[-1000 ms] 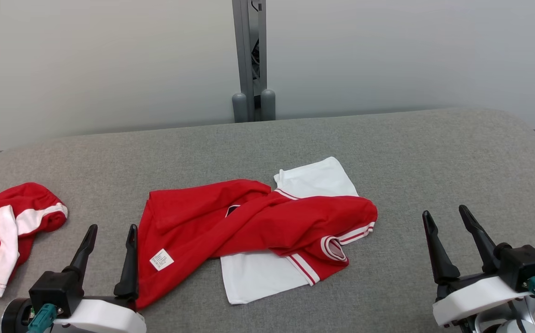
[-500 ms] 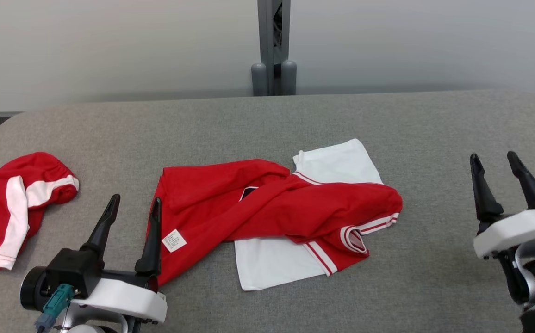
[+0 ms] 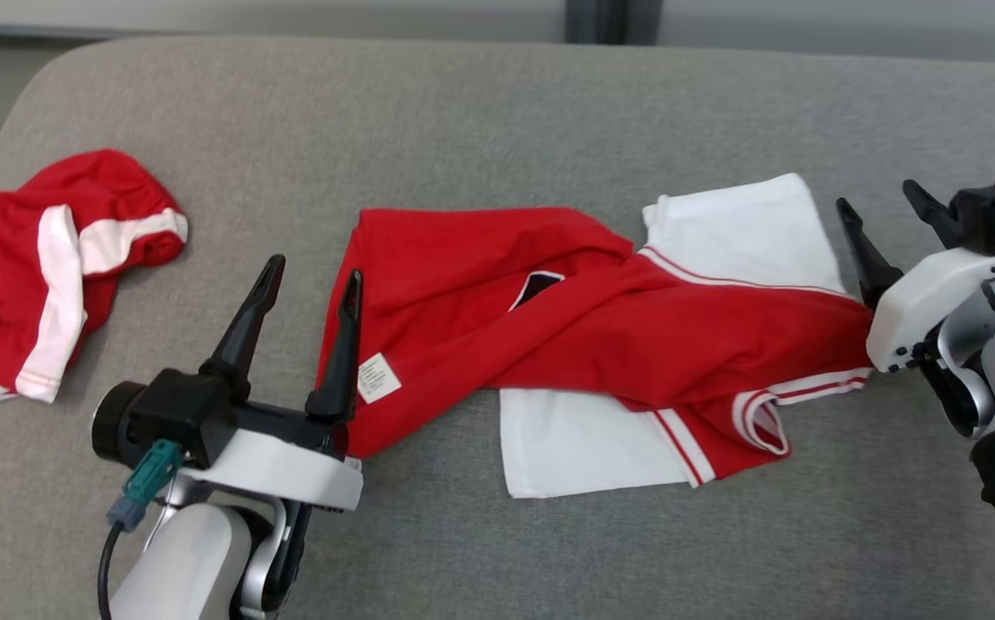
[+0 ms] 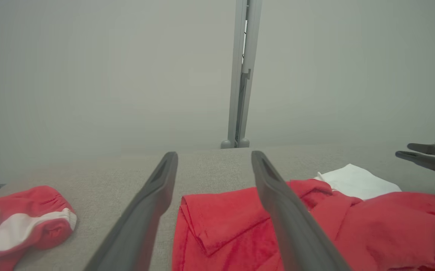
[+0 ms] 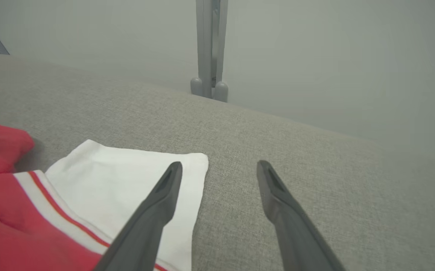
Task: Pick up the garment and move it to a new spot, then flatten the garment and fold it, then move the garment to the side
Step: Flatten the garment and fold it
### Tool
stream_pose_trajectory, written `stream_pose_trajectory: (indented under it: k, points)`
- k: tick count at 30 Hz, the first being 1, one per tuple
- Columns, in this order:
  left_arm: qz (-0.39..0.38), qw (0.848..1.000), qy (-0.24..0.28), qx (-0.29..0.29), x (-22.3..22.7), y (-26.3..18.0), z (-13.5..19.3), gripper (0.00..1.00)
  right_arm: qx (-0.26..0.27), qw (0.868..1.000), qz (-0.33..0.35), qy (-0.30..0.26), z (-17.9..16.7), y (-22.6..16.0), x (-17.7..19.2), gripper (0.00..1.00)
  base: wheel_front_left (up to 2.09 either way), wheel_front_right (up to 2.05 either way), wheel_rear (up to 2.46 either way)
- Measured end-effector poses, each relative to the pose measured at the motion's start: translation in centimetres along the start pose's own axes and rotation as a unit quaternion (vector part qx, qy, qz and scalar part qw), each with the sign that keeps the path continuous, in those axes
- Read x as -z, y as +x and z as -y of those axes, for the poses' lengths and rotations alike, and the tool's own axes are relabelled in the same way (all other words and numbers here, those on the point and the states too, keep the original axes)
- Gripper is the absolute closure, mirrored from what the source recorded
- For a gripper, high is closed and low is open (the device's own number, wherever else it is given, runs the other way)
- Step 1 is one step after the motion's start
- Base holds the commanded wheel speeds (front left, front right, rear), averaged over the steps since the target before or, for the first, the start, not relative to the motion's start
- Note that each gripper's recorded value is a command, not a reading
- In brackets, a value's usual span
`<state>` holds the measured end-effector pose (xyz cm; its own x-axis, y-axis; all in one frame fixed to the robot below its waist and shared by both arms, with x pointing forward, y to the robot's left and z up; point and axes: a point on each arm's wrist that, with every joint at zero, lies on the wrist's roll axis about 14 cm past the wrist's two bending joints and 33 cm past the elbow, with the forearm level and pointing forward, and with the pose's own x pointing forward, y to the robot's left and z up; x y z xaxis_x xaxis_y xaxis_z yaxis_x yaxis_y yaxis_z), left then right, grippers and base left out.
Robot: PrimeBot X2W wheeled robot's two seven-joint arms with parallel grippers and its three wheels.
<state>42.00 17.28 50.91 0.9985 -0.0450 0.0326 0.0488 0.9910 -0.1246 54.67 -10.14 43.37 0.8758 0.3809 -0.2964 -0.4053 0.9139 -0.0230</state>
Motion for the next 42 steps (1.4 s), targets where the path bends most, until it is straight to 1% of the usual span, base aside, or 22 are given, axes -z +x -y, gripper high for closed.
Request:
stream_pose_trajectory:
  k: [4,6,9,12,13,14,15,16,19,23,25,27,29,32,35,37,42]
  points:
    - [-0.012,1.0,-0.001,-0.009,1.2,0.5,-0.7,0.0,-0.034,0.998,-0.049,-0.009,-1.9,2.2,2.8,0.0,0.0,0.0,0.0]
    - [-0.017,1.0,0.001,-0.013,1.8,0.6,-1.1,0.0,-0.043,0.996,-0.082,-0.007,-2.3,2.9,4.4,0.0,0.0,0.0,0.0]
    - [-0.025,1.0,0.002,-0.018,2.5,0.8,-1.6,0.0,-0.049,0.993,-0.108,-0.004,-2.5,3.8,5.5,0.0,0.0,0.0,0.0]
    - [-0.029,0.999,-0.001,-0.021,3.0,0.9,-1.7,0.0,-0.06,0.991,-0.119,0.001,-3.2,4.5,5.5,0.0,0.0,0.0,0.0]
    - [-0.032,0.999,-0.001,-0.021,3.2,0.9,-1.7,0.0,-0.063,0.991,-0.12,0.0,-3.3,4.5,5.5,0.07,0.0,0.0,0.0]
    - [-0.033,0.999,-0.002,-0.022,3.3,0.9,-1.8,0.0,-0.065,0.991,-0.12,0.002,-3.4,4.6,5.4,0.61,0.0,0.0,0.0]
    - [-0.033,0.999,-0.002,-0.023,3.3,0.9,-1.8,0.0,-0.067,0.991,-0.119,0.006,-3.5,4.6,5.3,0.96,0.0,0.0,0.0]
    - [-0.033,0.999,-0.002,-0.023,3.4,0.9,-1.8,0.0,-0.07,0.991,-0.117,0.009,-3.7,4.5,5.2,1.0,0.0,0.0,0.0]
    - [-0.03,0.999,-0.003,-0.025,3.2,0.9,-1.9,0.0,-0.073,0.993,-0.094,0.011,-3.8,4.2,4.2,1.0,0.0,0.0,0.0]
    - [-0.023,0.999,-0.003,-0.022,2.7,0.8,-1.8,0.0,-0.071,0.997,-0.021,-0.006,-2.9,3.4,0.9,1.0,0.0,0.0,0.0]
    - [-0.024,0.999,-0.002,-0.023,2.7,0.4,-1.9,0.0,-0.077,0.996,0.024,-0.026,-2.8,2.8,-1.2,1.0,0.0,0.0,0.0]
    - [-0.022,0.999,0.001,-0.025,2.5,0.2,-2.1,0.0,-0.084,0.994,0.051,-0.05,-2.8,1.9,-2.6,1.0,0.0,0.0,0.0]
    - [-0.021,0.999,0.0,-0.025,2.4,0.1,-2.0,0.0,-0.087,0.993,0.06,-0.06,-2.7,1.3,-3.0,1.0,0.0,0.0,0.0]
    - [-0.015,1.0,-0.003,-0.021,1.9,-0.2,-1.6,0.0,-0.089,0.99,0.078,-0.083,-2.3,-0.7,-3.6,1.0,0.0,0.0,0.0]
    - [-0.01,1.0,-0.005,-0.018,1.4,-0.6,-1.2,0.0,-0.093,0.989,0.084,-0.085,-2.5,-2.9,-3.1,1.0,0.0,0.0,0.0]
    - [-0.01,1.0,-0.008,-0.018,1.3,-1.1,-1.1,0.0,-0.095,0.989,0.078,-0.078,-2.9,-4.7,-1.8,1.0,0.0,0.0,0.0]
    - [-0.018,1.0,-0.008,-0.023,1.3,-2.0,-1.3,0.0,-0.079,0.995,0.057,-0.023,-3.8,-8.5,1.9,1.0,0.0,0.0,0.0]
